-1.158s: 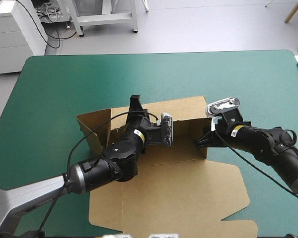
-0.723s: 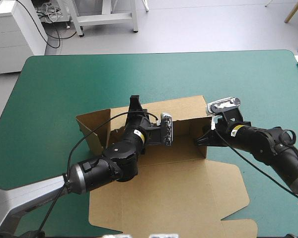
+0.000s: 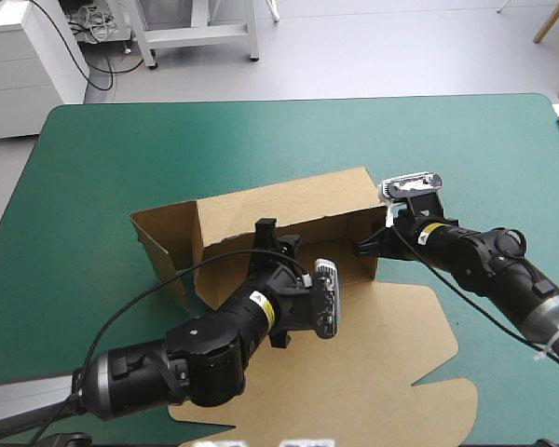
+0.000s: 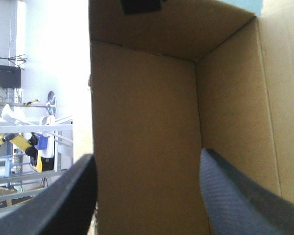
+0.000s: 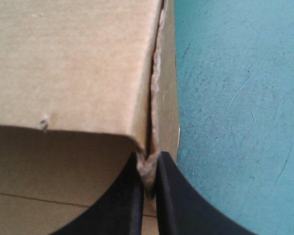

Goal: Fold the box

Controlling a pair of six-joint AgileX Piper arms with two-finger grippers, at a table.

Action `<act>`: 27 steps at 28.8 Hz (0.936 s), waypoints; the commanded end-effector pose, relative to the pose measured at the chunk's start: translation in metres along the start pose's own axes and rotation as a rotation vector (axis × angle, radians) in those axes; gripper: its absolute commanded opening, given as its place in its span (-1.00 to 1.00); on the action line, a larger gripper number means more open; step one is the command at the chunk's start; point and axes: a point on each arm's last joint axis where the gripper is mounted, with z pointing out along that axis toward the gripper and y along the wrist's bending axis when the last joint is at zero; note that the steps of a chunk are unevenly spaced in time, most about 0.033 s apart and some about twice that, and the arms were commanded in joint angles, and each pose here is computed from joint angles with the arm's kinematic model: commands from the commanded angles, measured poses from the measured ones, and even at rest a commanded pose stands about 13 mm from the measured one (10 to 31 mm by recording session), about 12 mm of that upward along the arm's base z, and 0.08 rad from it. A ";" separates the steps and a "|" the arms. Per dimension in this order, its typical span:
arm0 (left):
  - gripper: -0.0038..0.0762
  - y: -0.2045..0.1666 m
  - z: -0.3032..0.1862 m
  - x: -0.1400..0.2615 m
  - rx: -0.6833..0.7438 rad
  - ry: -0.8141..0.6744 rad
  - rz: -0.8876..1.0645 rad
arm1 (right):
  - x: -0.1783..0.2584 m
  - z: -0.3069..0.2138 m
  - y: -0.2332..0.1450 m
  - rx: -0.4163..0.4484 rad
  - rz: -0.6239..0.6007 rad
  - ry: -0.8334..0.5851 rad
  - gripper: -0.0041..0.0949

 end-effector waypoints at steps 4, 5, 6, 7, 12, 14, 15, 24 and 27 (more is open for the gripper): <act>0.15 0.031 -0.028 0.000 -0.102 -0.085 -0.061 | -0.030 -0.025 0.005 -0.001 0.009 -0.043 -0.96; 0.15 0.037 -0.029 0.000 -0.108 -0.083 -0.075 | -0.032 -0.027 0.005 0.007 0.012 -0.033 -0.96; 0.15 0.043 -0.030 0.001 -0.108 -0.081 -0.087 | -0.034 -0.029 0.004 0.015 0.007 -0.019 -0.96; 0.15 0.053 -0.032 0.003 -0.114 -0.082 -0.135 | -0.035 -0.032 0.004 0.027 0.005 -0.004 -0.96; 0.15 0.100 -0.037 0.020 -0.085 -0.078 -0.325 | -0.039 -0.040 0.000 0.085 0.005 0.050 -0.96; 0.15 0.118 -0.039 0.035 -0.046 -0.068 -0.419 | -0.041 -0.043 -0.002 0.100 0.000 0.054 -0.96; 0.15 0.125 -0.039 0.042 -0.027 -0.065 -0.447 | -0.043 -0.045 -0.003 0.104 0.004 0.053 -0.96; -0.34 0.158 -0.032 0.128 0.117 -0.037 -0.884 | -0.056 -0.033 -0.036 0.201 0.065 0.211 -0.96; -0.58 0.158 -0.040 0.142 0.124 -0.057 -0.944 | -0.062 -0.013 -0.042 0.206 0.044 0.274 -0.96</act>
